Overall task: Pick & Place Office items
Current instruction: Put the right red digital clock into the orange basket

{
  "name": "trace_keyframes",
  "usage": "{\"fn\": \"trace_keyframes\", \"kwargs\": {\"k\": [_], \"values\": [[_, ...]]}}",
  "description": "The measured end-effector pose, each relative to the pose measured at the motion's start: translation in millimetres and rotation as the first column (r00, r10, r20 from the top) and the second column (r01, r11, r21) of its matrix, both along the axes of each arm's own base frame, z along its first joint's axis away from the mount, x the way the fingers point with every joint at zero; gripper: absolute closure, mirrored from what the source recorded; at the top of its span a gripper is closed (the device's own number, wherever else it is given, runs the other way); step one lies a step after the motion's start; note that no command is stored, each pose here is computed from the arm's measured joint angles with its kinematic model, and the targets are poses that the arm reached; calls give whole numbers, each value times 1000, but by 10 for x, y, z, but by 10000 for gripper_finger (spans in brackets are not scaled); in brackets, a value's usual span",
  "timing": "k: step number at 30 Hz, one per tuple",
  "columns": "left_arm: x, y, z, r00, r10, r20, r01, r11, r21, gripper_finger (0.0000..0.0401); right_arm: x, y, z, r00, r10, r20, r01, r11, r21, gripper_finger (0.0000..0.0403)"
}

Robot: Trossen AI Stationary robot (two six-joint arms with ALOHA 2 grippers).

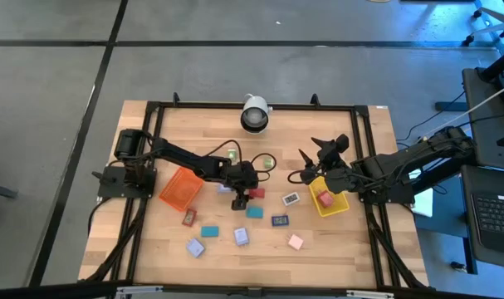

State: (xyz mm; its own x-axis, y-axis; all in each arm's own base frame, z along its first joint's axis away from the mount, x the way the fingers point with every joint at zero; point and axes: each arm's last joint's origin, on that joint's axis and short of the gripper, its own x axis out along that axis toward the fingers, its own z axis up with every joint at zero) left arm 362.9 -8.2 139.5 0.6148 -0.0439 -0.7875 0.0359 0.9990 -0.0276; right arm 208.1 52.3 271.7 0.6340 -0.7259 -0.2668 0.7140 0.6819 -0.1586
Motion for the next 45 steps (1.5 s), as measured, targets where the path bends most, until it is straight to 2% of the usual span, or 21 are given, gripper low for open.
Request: {"fn": "trace_keyframes", "kwargs": {"k": [5,15,24,32,45], "values": [[-4,-40,-3,1000,-27,-5,27,999,-37,146,0,0,0,1000,0,0,0,1000,0,135],[-4,-24,-4,1000,24,-2,-24,998,60,146,4,5,-3,1000,16,-2,-16,1000,14,135],[-6,-42,-18,1000,-14,-10,14,1000,9,146,5,8,-3,1000,19,5,-19,1000,25,135],[29,-64,-258,998,-13,-65,14,1000,14,145,7,11,-7,1000,30,7,-30,999,39,135],[47,-47,-219,999,-24,-32,24,1000,17,157,9,14,-9,999,43,2,-43,998,48,135]]}}
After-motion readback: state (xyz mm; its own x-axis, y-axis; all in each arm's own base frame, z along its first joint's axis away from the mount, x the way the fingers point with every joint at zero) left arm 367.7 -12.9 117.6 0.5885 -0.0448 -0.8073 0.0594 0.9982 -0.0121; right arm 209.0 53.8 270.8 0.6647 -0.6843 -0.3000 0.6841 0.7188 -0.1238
